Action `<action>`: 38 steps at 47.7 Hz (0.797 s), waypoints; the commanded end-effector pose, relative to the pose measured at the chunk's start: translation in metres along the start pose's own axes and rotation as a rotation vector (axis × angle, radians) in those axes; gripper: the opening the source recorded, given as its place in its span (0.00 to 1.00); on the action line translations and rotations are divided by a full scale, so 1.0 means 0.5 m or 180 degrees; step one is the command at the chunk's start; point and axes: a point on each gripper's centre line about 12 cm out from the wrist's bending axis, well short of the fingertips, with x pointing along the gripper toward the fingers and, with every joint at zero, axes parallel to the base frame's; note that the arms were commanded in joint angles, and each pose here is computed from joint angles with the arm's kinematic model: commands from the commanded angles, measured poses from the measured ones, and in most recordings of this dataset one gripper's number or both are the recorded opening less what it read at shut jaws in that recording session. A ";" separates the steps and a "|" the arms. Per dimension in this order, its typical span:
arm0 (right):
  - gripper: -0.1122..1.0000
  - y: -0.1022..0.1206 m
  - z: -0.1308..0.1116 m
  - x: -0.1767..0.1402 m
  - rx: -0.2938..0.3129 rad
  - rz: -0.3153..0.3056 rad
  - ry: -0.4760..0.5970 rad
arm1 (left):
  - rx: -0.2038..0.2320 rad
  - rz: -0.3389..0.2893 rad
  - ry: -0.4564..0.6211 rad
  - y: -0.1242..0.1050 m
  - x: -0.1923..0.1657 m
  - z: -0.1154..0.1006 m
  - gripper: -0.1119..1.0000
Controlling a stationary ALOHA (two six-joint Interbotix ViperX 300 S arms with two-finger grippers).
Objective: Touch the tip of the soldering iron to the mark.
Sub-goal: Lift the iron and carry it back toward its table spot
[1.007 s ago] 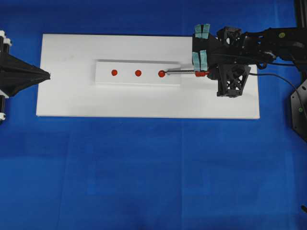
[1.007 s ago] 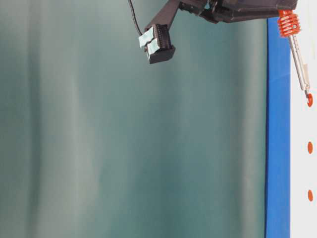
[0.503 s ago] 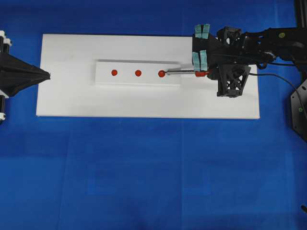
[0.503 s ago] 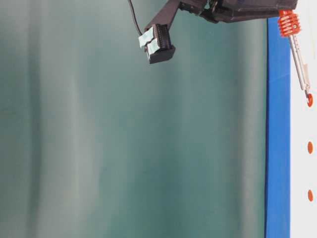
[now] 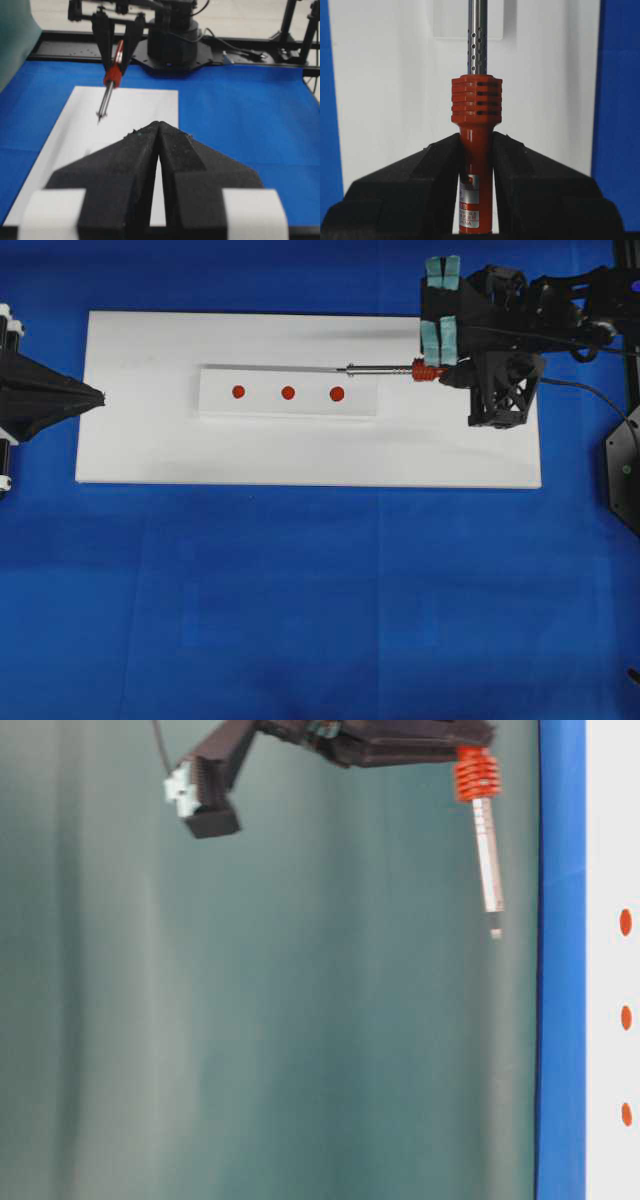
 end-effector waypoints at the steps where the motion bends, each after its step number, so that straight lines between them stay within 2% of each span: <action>1: 0.16 -0.003 0.026 -0.041 -0.0020 -0.0040 -0.0186 | 0.0000 0.0004 -0.0054 0.000 0.005 0.011 0.10; 23: 0.16 -0.004 0.027 -0.050 -0.0038 -0.0061 -0.0202 | 0.0000 0.0004 -0.0049 0.000 0.005 0.009 0.10; 32: 0.16 -0.002 0.024 -0.054 0.0108 -0.0049 -0.0214 | 0.0000 0.0004 -0.0049 0.000 0.005 0.009 0.10; 38: 0.16 0.023 0.016 -0.058 0.0182 0.0019 -0.0230 | 0.0000 0.0004 -0.0054 0.000 0.005 0.010 0.10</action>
